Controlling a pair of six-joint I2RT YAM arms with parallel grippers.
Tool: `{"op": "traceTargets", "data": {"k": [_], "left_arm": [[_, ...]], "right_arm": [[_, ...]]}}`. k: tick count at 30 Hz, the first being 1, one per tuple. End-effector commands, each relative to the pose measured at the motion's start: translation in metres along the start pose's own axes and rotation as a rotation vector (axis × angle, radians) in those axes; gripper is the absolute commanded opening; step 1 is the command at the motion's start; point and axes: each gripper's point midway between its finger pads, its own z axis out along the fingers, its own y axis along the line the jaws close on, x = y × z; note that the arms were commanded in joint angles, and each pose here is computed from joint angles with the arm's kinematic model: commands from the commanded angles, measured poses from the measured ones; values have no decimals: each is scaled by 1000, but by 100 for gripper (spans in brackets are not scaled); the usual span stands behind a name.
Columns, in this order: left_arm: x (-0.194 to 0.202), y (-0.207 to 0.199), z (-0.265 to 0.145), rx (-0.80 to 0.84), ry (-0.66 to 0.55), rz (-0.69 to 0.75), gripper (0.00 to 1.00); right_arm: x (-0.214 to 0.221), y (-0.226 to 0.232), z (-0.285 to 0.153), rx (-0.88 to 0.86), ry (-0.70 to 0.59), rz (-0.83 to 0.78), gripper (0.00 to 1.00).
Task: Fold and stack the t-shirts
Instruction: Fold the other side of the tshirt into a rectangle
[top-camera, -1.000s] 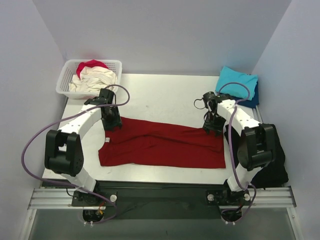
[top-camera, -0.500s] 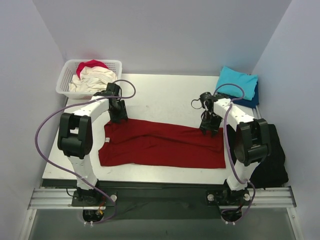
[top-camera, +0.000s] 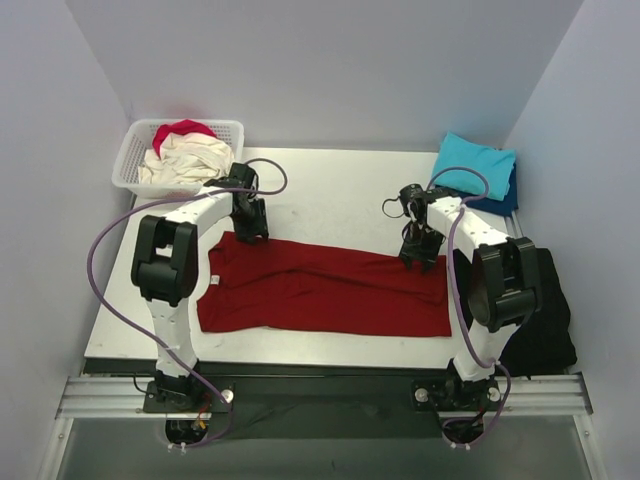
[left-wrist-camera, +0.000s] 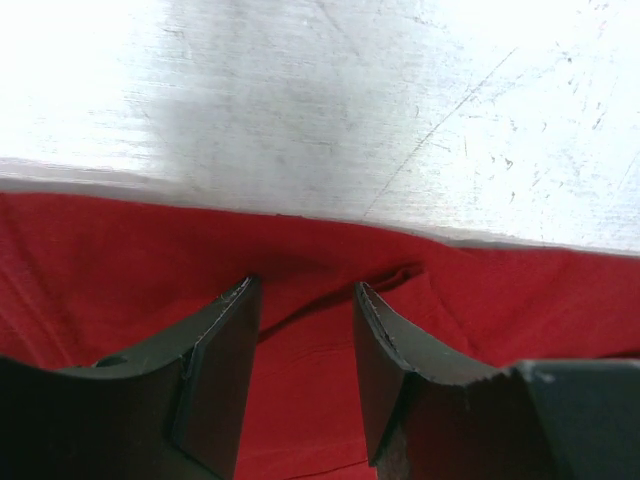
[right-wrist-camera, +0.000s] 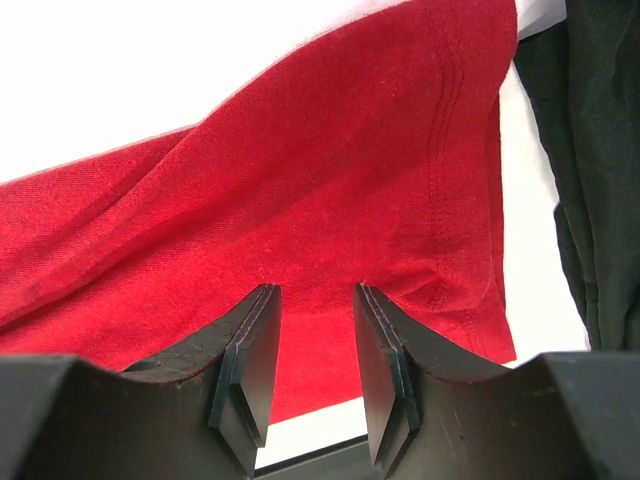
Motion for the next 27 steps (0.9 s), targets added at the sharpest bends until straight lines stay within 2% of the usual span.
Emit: {"op": "traceTargets", "data": {"k": [1, 16, 27], "left_arm": [[-11, -12, -4, 35, -18, 27, 52], [7, -39, -12, 106, 27, 85, 48], [11, -48, -1, 128, 40, 99, 46]], "right_arm": [[8, -6, -3, 28, 21, -7, 36], [9, -6, -1, 30, 25, -2, 35], [11, -7, -1, 35, 26, -3, 35]]}}
